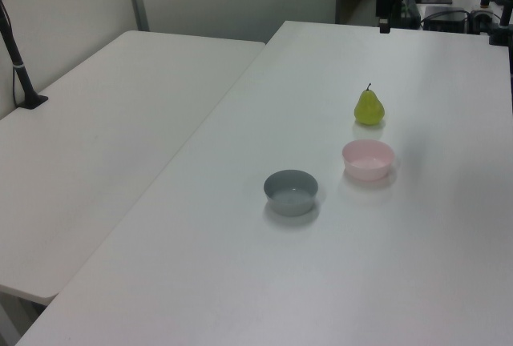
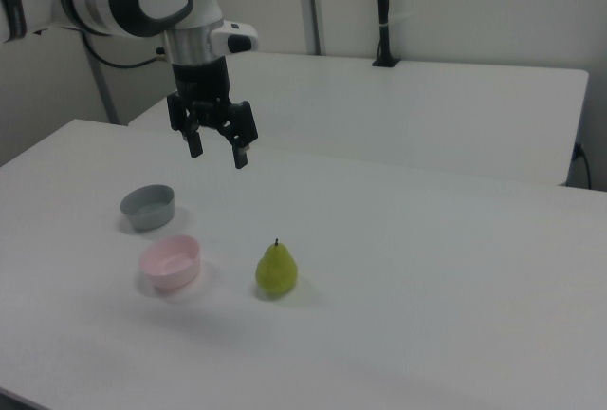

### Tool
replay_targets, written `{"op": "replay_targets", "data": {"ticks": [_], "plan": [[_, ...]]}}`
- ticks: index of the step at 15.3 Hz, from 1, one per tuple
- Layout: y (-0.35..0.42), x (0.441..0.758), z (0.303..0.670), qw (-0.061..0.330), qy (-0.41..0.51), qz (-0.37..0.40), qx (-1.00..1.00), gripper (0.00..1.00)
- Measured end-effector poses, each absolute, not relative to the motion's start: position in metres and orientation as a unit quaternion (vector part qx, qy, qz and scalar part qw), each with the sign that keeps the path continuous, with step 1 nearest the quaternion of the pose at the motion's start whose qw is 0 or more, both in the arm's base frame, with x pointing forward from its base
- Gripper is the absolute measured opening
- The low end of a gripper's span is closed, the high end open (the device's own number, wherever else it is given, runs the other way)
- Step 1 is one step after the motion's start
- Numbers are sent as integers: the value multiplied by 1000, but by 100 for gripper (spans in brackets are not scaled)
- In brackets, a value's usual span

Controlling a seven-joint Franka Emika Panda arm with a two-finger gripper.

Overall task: Place the pear in the bowl
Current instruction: 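Move the open gripper toward the yellow-green pear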

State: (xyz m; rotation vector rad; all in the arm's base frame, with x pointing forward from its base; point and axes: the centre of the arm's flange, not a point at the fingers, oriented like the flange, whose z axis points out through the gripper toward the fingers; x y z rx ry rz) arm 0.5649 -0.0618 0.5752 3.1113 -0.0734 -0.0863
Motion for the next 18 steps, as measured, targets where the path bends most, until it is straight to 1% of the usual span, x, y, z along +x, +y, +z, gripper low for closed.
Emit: {"op": "replay_targets", "data": {"ticks": [1, 5, 8, 13, 15, 18], "plan": [[-74, 563, 575, 14, -34, -28, 999, 100], [-89, 561, 579, 13, 1, -25, 1000, 100], [-92, 561, 579, 12, 26, -25, 999, 100], [-91, 561, 578, 12, 34, -26, 999, 100], [-89, 562, 576, 12, 37, -28, 999, 100], [-88, 571, 561, 15, 40, -31, 999, 100]]}}
